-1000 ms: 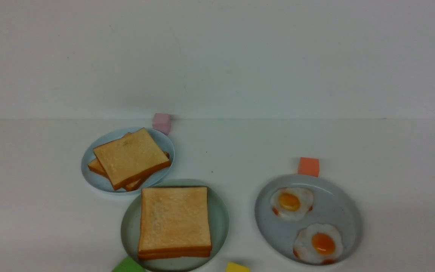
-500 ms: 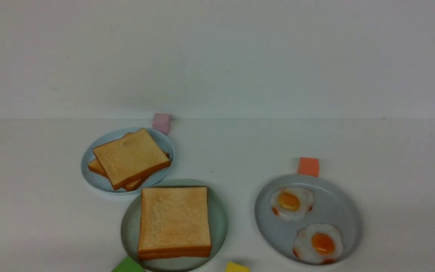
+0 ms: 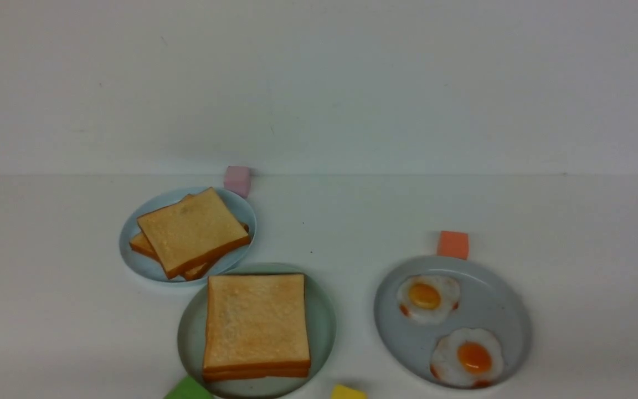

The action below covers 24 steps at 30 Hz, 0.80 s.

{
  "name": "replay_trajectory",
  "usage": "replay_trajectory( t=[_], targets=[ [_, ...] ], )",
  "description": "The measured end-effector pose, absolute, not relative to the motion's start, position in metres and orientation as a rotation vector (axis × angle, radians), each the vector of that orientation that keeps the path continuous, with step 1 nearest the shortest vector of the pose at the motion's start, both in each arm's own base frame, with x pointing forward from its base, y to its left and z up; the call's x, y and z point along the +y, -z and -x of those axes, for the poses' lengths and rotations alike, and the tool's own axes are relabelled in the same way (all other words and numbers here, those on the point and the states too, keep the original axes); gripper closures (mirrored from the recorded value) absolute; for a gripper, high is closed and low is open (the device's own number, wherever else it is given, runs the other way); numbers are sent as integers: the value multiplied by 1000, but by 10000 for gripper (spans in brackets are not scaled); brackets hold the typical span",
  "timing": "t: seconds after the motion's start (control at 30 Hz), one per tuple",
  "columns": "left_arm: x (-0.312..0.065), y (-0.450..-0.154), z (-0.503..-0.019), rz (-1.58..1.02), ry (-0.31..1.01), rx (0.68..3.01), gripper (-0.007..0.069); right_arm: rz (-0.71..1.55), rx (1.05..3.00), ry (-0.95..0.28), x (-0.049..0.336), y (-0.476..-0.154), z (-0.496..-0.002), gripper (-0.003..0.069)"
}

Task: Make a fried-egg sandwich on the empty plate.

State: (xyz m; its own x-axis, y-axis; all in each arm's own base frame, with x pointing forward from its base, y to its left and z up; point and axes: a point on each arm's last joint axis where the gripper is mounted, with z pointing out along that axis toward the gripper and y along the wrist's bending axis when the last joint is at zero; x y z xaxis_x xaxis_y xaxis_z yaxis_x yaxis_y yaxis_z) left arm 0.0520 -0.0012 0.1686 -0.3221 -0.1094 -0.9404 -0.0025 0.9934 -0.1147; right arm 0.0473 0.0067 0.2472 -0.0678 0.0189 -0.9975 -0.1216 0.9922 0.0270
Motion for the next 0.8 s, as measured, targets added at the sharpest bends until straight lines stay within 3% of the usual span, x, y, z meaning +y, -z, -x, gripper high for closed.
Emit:
replay_trajectory(
  t=[0.3,0.8],
  targets=[
    [-1,-169,-52,81,107,1896,601,82,1862,-83,6,-174,-52,556],
    [-1,-169,-52,79,104,1896,586,97,1877,-62,5,-173,-52,539]
  ],
)
